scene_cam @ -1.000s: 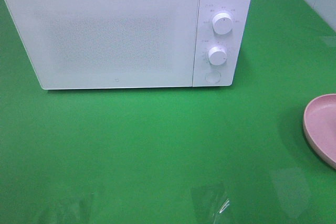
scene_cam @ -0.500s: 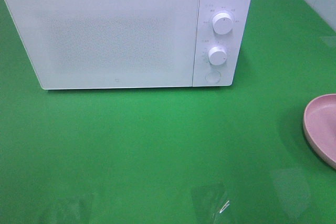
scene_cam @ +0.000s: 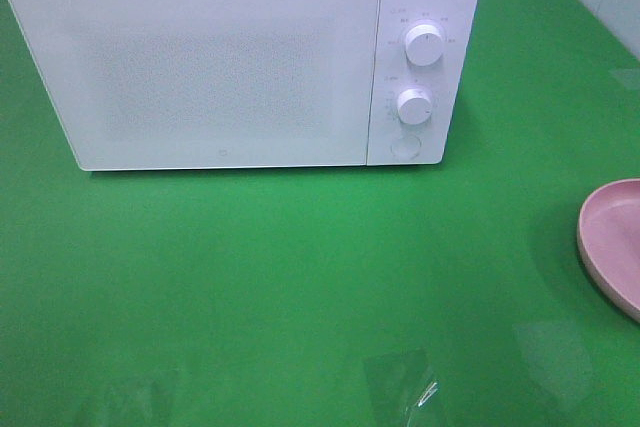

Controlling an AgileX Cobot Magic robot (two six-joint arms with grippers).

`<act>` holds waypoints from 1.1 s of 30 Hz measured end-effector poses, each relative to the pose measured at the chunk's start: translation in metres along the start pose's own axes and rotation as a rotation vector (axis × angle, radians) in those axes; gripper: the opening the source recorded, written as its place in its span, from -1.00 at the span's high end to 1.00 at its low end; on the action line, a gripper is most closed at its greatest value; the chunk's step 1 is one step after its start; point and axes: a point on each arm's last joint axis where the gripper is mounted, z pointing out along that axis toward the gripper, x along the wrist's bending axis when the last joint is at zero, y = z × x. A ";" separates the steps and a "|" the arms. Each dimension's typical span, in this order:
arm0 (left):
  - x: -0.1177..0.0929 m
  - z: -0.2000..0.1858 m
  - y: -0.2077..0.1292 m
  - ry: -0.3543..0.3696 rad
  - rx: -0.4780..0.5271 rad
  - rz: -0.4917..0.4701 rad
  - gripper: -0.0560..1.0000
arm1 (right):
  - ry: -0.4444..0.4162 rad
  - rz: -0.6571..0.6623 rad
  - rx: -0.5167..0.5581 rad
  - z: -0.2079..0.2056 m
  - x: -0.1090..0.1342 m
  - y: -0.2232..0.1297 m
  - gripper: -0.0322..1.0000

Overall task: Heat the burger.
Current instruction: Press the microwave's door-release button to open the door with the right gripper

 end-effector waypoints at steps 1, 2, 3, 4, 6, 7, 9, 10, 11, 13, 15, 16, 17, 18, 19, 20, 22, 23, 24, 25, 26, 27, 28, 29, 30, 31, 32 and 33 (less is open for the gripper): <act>0.000 0.000 0.000 0.000 0.000 0.000 -0.98 | 0.000 0.000 0.000 0.000 0.000 0.000 -0.52; 0.000 0.000 0.000 0.000 0.000 0.000 -0.98 | 0.003 -0.002 -0.022 0.001 0.000 0.000 -0.52; 0.000 0.000 0.000 0.000 0.000 0.000 -0.98 | 0.003 -0.002 -0.022 0.001 0.000 0.000 -0.52; 0.000 0.000 0.000 0.000 0.000 0.000 -0.98 | 0.007 -0.008 -0.051 0.002 0.000 -0.002 -0.52; 0.000 0.000 0.000 0.000 0.000 0.000 -0.98 | 0.008 -0.012 -0.067 0.002 0.000 -0.007 -0.52; 0.000 0.000 0.000 0.000 0.000 0.000 -0.98 | 0.008 -0.012 -0.067 0.002 0.000 -0.007 -0.52; 0.000 0.000 0.000 0.000 0.000 0.000 -0.98 | 0.007 -0.007 -0.072 0.001 -0.001 -0.012 -0.52; 0.000 0.000 0.000 0.000 0.000 0.000 -0.98 | 0.002 0.002 -0.068 0.000 -0.001 -0.018 -0.52; 0.000 0.000 0.000 0.000 0.000 0.000 -0.98 | 0.002 0.002 -0.068 0.000 -0.001 -0.018 -0.52; 0.000 0.000 0.000 0.000 0.000 0.000 -0.98 | -0.007 0.001 -0.062 -0.003 -0.003 -0.028 -0.52; 0.000 0.000 0.000 0.000 0.000 0.000 -0.98 | -0.012 0.009 -0.045 -0.005 -0.004 -0.035 -0.52; 0.000 0.000 0.000 0.000 0.000 0.000 -0.98 | -0.012 0.009 -0.045 -0.005 -0.004 -0.035 -0.52; 0.000 0.000 0.000 0.000 0.000 0.000 -0.98 | -0.017 0.015 -0.038 -0.007 -0.004 -0.040 -0.52; 0.000 0.000 0.000 0.000 0.000 0.000 -0.98 | -0.017 0.015 -0.038 -0.007 -0.004 -0.040 -0.52; 0.000 0.000 0.000 0.000 0.000 0.000 -0.98 | -0.020 0.018 -0.037 -0.007 -0.005 -0.042 -0.52; 0.000 0.000 0.000 0.000 0.000 0.000 -0.98 | -0.020 0.018 -0.037 -0.007 -0.005 -0.042 -0.52; 0.000 0.000 0.000 0.000 0.000 0.000 -0.98 | -0.015 0.033 -0.033 -0.011 -0.002 -0.051 -0.52; 0.000 0.000 0.000 0.000 0.000 0.000 -0.98 | -0.015 0.033 -0.033 -0.011 -0.002 -0.051 -0.52; 0.000 0.000 0.000 0.000 0.000 0.000 -0.98 | 0.007 0.022 -0.034 -0.012 0.004 -0.054 -0.52; 0.000 0.000 0.000 0.000 0.000 0.000 -0.98 | 0.007 0.022 -0.034 -0.012 0.004 -0.054 -0.52; 0.000 0.000 0.000 0.000 0.000 0.000 -0.98 | 0.026 0.012 -0.026 -0.013 0.010 -0.056 -0.52; 0.000 0.000 0.000 0.000 0.000 0.000 -0.98 | 0.026 0.012 -0.026 -0.013 0.010 -0.056 -0.52; 0.000 0.000 0.000 0.000 0.000 0.000 -0.98 | 0.048 -0.007 -0.022 -0.013 0.016 -0.057 -0.52; 0.000 0.000 0.000 0.000 0.000 0.000 -0.98 | 0.048 -0.007 -0.022 -0.013 0.016 -0.057 -0.52; 0.000 0.000 0.000 0.000 0.000 0.000 -0.98 | 0.064 -0.026 -0.022 -0.014 0.021 -0.058 -0.52; 0.000 0.000 0.000 0.000 0.000 0.000 -0.98 | 0.064 -0.026 -0.022 -0.014 0.021 -0.058 -0.52; 0.000 0.000 0.000 0.000 0.000 0.000 -0.98 | 0.079 -0.041 -0.021 -0.015 0.026 -0.058 -0.52; 0.000 0.000 0.000 0.000 0.000 0.000 -0.98 | 0.085 -0.047 -0.020 -0.015 0.028 -0.059 -0.52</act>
